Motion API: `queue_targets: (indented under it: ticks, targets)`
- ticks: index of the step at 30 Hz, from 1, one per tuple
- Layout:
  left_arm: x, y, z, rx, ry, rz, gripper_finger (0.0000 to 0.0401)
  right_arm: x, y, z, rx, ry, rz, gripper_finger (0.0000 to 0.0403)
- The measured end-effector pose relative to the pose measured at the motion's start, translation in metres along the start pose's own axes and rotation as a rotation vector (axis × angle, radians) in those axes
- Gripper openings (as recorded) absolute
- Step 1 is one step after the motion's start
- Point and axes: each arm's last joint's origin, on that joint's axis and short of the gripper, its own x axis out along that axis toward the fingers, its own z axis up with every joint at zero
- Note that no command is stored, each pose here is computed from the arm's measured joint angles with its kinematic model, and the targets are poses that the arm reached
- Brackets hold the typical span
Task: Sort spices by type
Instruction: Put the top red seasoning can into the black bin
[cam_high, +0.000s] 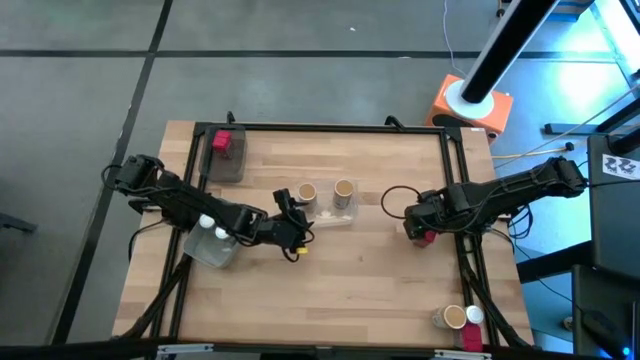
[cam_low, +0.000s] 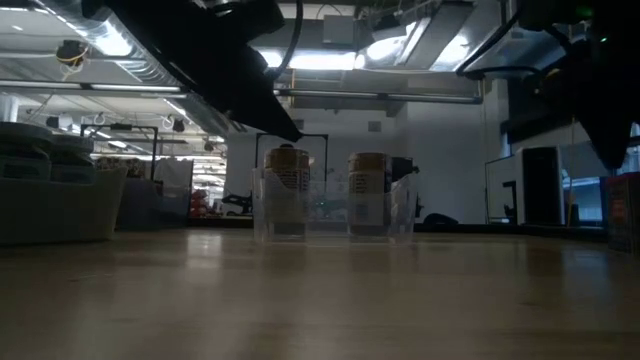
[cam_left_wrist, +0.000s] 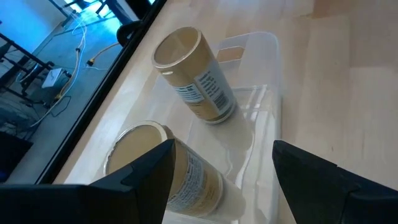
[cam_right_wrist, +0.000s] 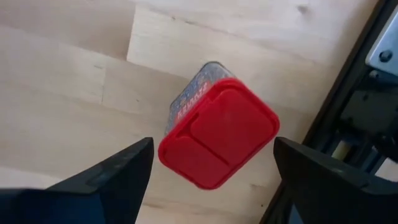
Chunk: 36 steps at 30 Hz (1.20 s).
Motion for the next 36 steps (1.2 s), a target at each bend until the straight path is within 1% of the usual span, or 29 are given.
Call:
queue_targets:
  ticks: [7,10,18,20,24,28,36]
  targets:
    - [0.000,0.000,0.000,-0.006,0.000,0.000,0.0253,0.000,0.000,-0.006,-0.025,-0.062,-0.004,0.0331]
    - [0.000,0.000,0.000,-0.019,-0.004,0.000,0.0253,0.000,0.000,-0.010,-0.016,-0.093,-0.007,0.0331]
    - [0.000,0.000,0.001,-0.025,-0.009,-0.001,0.0253,0.004,-0.003,-0.016,0.022,-0.102,-0.096,0.0331]
    - [0.000,0.000,0.001,-0.025,-0.008,-0.001,0.0253,0.005,-0.001,-0.016,0.020,-0.114,-0.089,0.0331]
    - [0.000,0.000,0.001,-0.026,-0.010,-0.001,0.0253,0.007,0.006,-0.015,-0.010,-0.142,-0.040,0.0331]
    - [0.000,0.000,0.001,-0.026,-0.010,-0.001,0.0253,0.008,0.007,-0.014,-0.049,-0.158,-0.039,0.0331]
    - [0.000,0.000,0.001,-0.025,-0.010,-0.001,0.0253,0.008,0.006,-0.014,-0.057,-0.169,-0.044,0.0331]
